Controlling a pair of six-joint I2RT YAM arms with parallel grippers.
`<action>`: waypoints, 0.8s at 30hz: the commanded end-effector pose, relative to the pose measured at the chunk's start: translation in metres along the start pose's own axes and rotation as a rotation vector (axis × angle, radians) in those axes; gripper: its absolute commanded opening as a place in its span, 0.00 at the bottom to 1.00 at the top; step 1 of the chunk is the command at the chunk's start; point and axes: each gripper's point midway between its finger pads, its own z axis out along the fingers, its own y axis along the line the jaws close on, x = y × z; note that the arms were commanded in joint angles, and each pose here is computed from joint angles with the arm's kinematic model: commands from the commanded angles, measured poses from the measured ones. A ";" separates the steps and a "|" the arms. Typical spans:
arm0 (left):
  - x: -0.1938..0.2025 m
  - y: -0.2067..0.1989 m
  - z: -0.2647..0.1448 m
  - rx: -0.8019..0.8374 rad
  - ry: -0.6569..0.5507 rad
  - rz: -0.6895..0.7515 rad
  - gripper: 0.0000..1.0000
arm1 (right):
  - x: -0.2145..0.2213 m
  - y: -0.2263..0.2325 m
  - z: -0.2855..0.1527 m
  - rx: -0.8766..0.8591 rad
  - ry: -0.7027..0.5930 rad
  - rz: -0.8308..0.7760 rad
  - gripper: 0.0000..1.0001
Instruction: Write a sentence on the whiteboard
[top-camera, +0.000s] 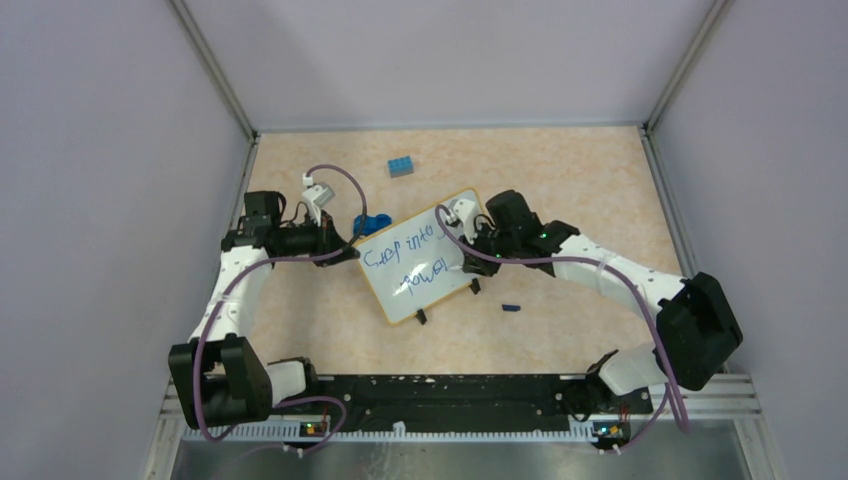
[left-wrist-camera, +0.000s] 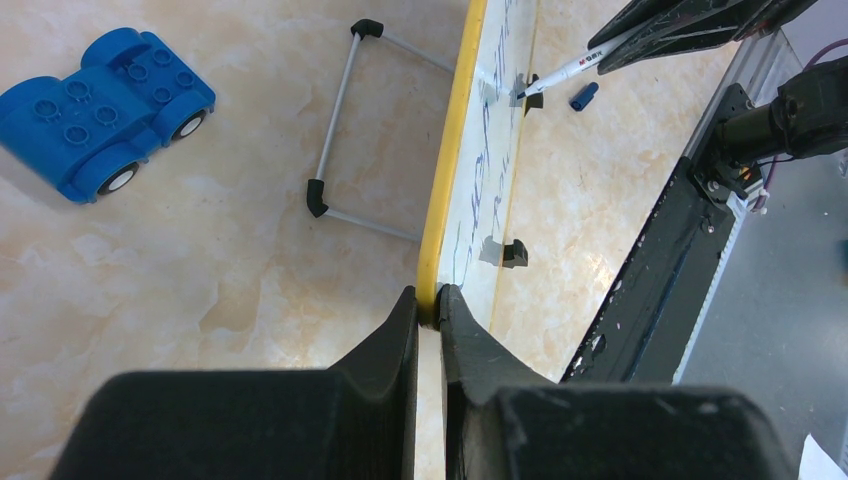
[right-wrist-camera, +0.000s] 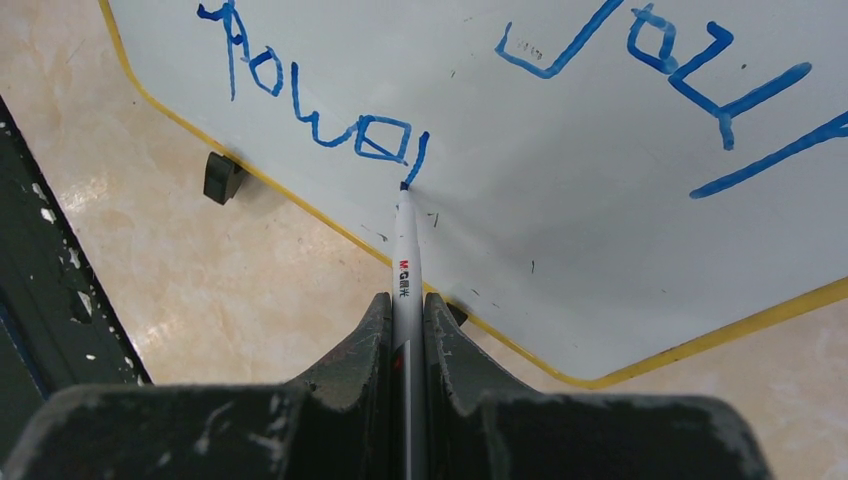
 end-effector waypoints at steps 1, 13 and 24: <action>0.012 0.006 0.003 -0.024 0.032 0.013 0.00 | -0.040 -0.015 -0.012 0.055 -0.109 -0.009 0.00; 0.012 0.007 0.003 -0.027 0.033 0.013 0.00 | -0.048 -0.030 -0.024 0.096 -0.126 -0.001 0.00; 0.011 0.007 0.003 -0.027 0.033 0.012 0.00 | -0.055 -0.005 -0.038 -0.029 -0.150 -0.062 0.00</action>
